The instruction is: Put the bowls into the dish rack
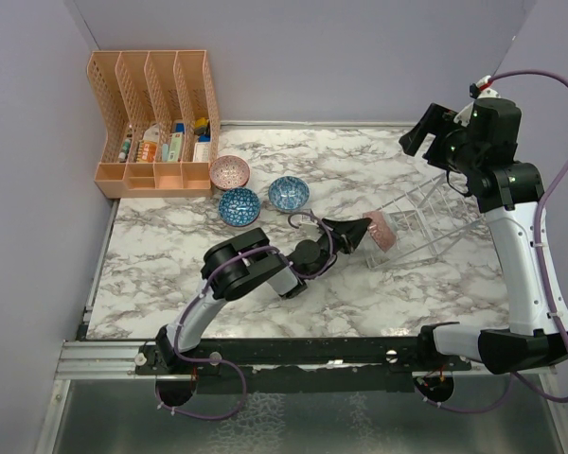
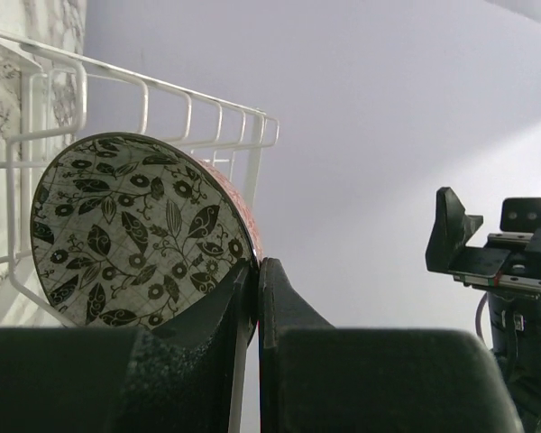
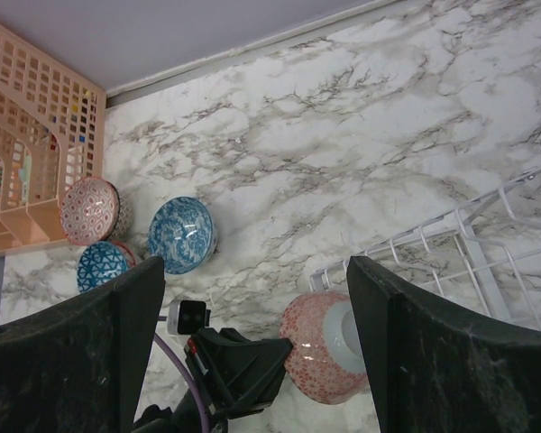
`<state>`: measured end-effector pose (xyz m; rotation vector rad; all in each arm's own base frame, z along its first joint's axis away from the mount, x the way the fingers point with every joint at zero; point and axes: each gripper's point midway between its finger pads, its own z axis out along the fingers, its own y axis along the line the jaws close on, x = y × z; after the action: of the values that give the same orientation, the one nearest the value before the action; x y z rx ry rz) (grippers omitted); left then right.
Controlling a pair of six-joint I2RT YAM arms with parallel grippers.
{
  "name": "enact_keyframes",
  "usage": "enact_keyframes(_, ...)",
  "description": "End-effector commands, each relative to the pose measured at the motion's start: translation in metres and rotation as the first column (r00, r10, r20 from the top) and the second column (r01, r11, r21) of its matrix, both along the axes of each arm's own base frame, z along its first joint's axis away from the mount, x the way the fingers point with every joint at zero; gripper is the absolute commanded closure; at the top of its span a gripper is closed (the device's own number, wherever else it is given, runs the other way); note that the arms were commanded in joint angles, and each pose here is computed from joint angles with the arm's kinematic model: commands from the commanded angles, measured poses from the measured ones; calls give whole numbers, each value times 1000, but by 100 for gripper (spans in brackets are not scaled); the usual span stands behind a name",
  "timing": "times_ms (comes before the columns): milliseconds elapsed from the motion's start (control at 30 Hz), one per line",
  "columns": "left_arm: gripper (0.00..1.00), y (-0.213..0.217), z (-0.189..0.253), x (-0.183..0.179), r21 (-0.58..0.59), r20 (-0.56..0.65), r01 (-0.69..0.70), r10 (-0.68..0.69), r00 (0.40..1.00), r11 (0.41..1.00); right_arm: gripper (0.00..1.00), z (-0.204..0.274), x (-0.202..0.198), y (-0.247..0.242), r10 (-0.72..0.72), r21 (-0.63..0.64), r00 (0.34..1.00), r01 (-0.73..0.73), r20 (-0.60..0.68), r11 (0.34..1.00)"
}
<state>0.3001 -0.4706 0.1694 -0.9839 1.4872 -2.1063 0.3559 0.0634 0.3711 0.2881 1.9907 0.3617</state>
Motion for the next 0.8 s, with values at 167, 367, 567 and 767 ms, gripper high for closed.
enact_keyframes(167, 100, 20, 54, -10, -232, 125, 53, -25, 992, 971, 18, 2, -3, 1, 15, -2, 1000, -15, 15, 1000)
enact_keyframes(367, 100, 12, 48, -12, -235, 127, 96, -67, 990, 967, 18, 0, -2, 1, 16, -4, 1000, -16, 9, 1000)
enact_keyframes(567, 100, 3, 56, -17, -213, 199, 169, -126, 972, 962, 18, 0, -2, 0, 11, -10, 1000, -11, 13, 1000)
enact_keyframes(767, 100, 3, 58, -20, -178, 239, 205, -160, 958, 962, 18, 1, -1, 0, 15, -7, 1000, -14, 16, 1000)
